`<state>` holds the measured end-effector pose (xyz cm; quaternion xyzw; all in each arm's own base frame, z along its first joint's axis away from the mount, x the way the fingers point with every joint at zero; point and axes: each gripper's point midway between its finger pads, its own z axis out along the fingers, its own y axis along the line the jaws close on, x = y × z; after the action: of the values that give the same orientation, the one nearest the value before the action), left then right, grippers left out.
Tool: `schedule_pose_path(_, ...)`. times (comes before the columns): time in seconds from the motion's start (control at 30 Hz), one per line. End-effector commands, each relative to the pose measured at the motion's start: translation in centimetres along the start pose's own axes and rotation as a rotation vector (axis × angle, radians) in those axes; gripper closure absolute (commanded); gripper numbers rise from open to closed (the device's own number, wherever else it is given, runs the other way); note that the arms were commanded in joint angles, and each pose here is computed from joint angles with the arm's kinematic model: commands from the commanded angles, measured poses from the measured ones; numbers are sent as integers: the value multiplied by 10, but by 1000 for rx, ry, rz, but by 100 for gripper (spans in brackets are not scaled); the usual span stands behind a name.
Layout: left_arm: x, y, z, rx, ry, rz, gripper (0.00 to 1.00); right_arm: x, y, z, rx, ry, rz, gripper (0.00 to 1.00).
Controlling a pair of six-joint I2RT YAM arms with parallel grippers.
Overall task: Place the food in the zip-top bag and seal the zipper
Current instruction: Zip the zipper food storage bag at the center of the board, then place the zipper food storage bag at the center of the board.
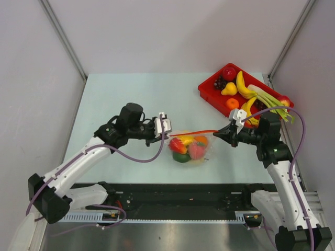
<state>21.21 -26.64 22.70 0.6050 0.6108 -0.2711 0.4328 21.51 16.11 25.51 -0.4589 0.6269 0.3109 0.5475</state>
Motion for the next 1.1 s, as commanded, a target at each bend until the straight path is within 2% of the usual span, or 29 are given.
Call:
schedule_pose_path(0.0,38,7,-33,-91,118,34,100,-1,-9,-5,37,5,-50,100)
schedule_pose_path(0.17,53,16,-53,-153,151,10,100,3,-17,-4,52,12,-39,100)
schedule_pose_path(0.33,58,43,-67,-254,146,-36,100,-3,-38,4,86,-14,-57,100)
schedule_pose_path(0.37,55,51,-68,-277,135,-34,100,-2,-44,9,92,-18,-15,100)
schedule_pose_path(0.5,50,89,-66,-368,119,-81,100,-20,-79,32,148,-101,-22,100)
schedule_pose_path(0.63,29,154,-77,-519,93,-73,100,-40,-111,55,209,-180,-111,100)
schedule_pose_path(0.73,20,174,-88,-546,83,-49,100,-35,-121,70,203,-172,-139,100)
schedule_pose_path(0.8,24,169,-81,-495,90,-21,100,-24,-118,78,177,-140,-152,100)
schedule_pose_path(0.87,39,145,-70,-404,101,-32,100,3,-104,88,104,-59,-178,100)
schedule_pose_path(0.97,74,112,-55,-315,148,-50,100,44,-74,101,-38,56,-225,100)
schedule_pose_path(1.0,94,97,-48,-279,180,-69,100,65,-59,101,-87,119,-194,100)
schedule_pose_path(1.07,107,83,-46,-261,203,-52,100,83,-39,106,-171,168,-237,100)
